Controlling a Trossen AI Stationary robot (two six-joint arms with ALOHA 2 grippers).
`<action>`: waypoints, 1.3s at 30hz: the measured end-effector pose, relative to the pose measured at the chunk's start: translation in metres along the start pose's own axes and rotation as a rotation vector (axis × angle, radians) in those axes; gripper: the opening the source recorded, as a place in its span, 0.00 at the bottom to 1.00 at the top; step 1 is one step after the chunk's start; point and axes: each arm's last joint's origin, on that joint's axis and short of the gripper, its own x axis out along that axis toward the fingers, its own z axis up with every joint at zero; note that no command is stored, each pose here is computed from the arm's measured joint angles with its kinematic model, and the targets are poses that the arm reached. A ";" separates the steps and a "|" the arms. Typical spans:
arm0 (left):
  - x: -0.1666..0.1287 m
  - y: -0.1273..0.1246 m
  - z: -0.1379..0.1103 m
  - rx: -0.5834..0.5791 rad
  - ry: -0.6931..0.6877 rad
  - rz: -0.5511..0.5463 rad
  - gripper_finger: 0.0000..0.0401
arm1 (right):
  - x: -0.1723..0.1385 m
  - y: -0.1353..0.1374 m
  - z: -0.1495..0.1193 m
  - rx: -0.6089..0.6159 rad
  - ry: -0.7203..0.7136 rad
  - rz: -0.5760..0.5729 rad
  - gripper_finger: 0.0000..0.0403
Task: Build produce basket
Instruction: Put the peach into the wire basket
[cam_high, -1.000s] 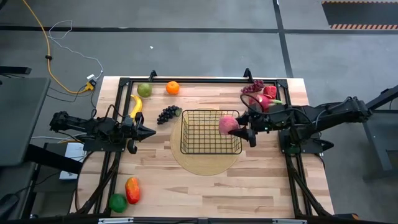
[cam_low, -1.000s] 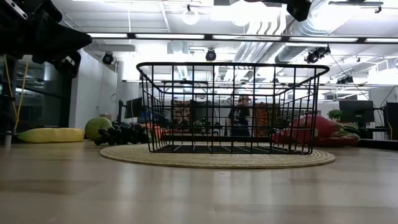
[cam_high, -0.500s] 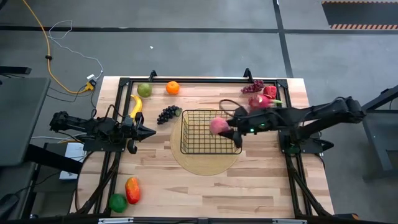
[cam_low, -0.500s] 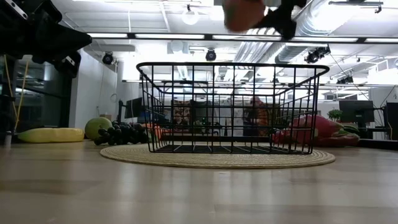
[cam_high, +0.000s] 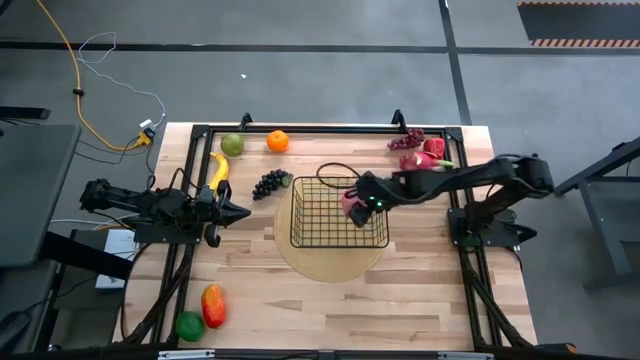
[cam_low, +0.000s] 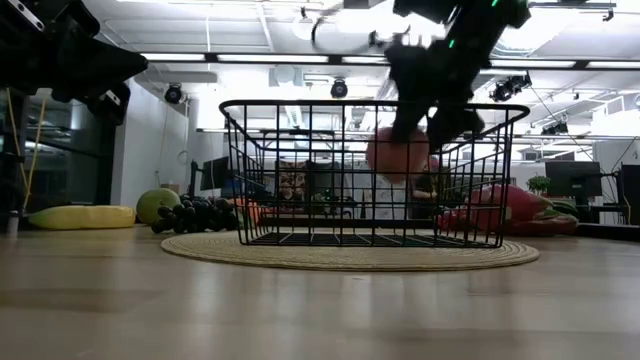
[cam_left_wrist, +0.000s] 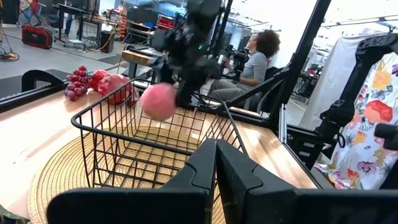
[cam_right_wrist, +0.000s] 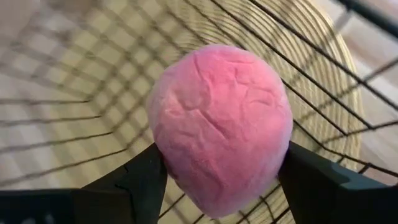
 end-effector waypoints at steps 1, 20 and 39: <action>0.000 0.000 0.000 0.000 0.000 0.000 0.01 | 0.006 -0.002 0.001 0.029 0.011 -0.017 0.61; 0.000 0.000 0.000 0.000 0.000 0.000 0.01 | 0.022 -0.008 0.009 0.188 -0.037 -0.075 0.61; 0.000 0.000 0.000 0.000 0.000 0.000 0.01 | -0.005 0.017 0.039 -0.029 -0.101 0.043 0.61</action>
